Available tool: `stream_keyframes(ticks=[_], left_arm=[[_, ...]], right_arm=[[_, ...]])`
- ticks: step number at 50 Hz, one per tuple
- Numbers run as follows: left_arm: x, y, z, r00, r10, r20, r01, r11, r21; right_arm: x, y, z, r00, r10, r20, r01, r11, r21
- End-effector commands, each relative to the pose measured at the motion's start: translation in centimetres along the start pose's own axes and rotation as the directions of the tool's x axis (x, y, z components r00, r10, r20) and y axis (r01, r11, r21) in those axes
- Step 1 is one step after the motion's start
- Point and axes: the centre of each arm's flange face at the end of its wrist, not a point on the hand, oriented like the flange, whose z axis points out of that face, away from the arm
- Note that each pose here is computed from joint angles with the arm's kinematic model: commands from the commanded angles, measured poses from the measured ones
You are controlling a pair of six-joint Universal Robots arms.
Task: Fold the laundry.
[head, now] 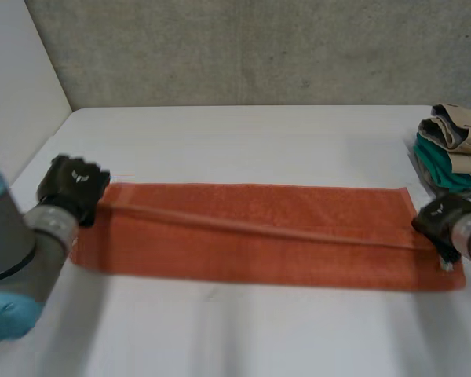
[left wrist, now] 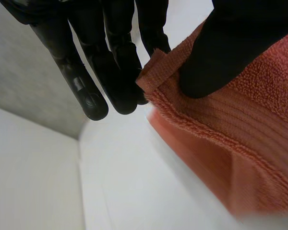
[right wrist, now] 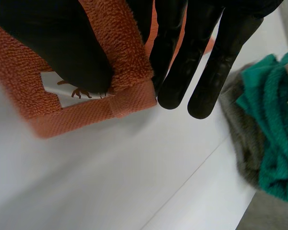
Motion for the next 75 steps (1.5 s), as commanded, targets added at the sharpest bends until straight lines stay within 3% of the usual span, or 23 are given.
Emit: stream_keyframes(ticks=[1, 12, 19, 24, 27, 30, 35, 42, 46, 64, 75], left_arm=[[1.6, -1.7, 9.3, 0.982, -0.097, 0.162, 0.073, 0.986, 0.148], [2.8, -1.9, 14.9, 0.960, -0.119, 0.255, 0.082, 0.985, 0.151], [4.6, -4.1, 15.1, 0.960, -0.137, 0.244, 0.078, 0.968, 0.237], [5.5, -5.6, 13.8, 0.963, -0.154, 0.223, 0.087, 0.955, 0.284], [5.1, -6.0, 12.8, 0.962, -0.155, 0.223, 0.087, 0.954, 0.287], [4.2, -6.4, 11.3, 0.960, -0.159, 0.229, 0.089, 0.953, 0.288], [3.8, -6.3, 8.6, 0.964, -0.174, 0.201, 0.113, 0.952, 0.283], [3.9, -5.0, 5.4, 0.962, -0.224, 0.154, 0.179, 0.948, 0.263], [4.5, -4.4, 4.8, 0.964, -0.232, 0.129, 0.195, 0.949, 0.249], [5.1, -3.8, 4.8, 0.970, -0.223, 0.102, 0.194, 0.952, 0.236], [4.8, -3.9, 4.7, 0.968, -0.227, 0.107, 0.196, 0.951, 0.238]], right_arm=[[1.4, -3.0, 6.4, 0.984, 0.042, -0.170, -0.026, 0.995, 0.095], [2.7, -4.8, 11.2, 0.950, 0.044, -0.310, 0.015, 0.983, 0.185], [3.3, -5.8, 12.6, 0.906, 0.076, -0.417, 0.022, 0.974, 0.224], [3.7, -7.1, 10.8, 0.888, 0.124, -0.442, -0.004, 0.965, 0.262], [4.7, -7.4, 8.9, 0.876, 0.216, -0.431, -0.076, 0.944, 0.320], [5.5, -8.1, 5.4, 0.861, 0.359, -0.360, -0.189, 0.883, 0.429], [5.3, -7.2, 2.3, 0.865, 0.443, -0.236, -0.293, 0.827, 0.481], [2.8, -2.6, 1.0, 0.890, 0.449, -0.076, -0.401, 0.852, 0.337], [1.5, -1.2, 1.4, 0.889, 0.456, -0.049, -0.420, 0.853, 0.309], [-0.8, 1.5, 6.4, 0.934, 0.347, -0.085, -0.314, 0.912, 0.264], [3.0, 5.0, 6.6, 0.905, 0.380, -0.192, -0.338, 0.915, 0.221]])
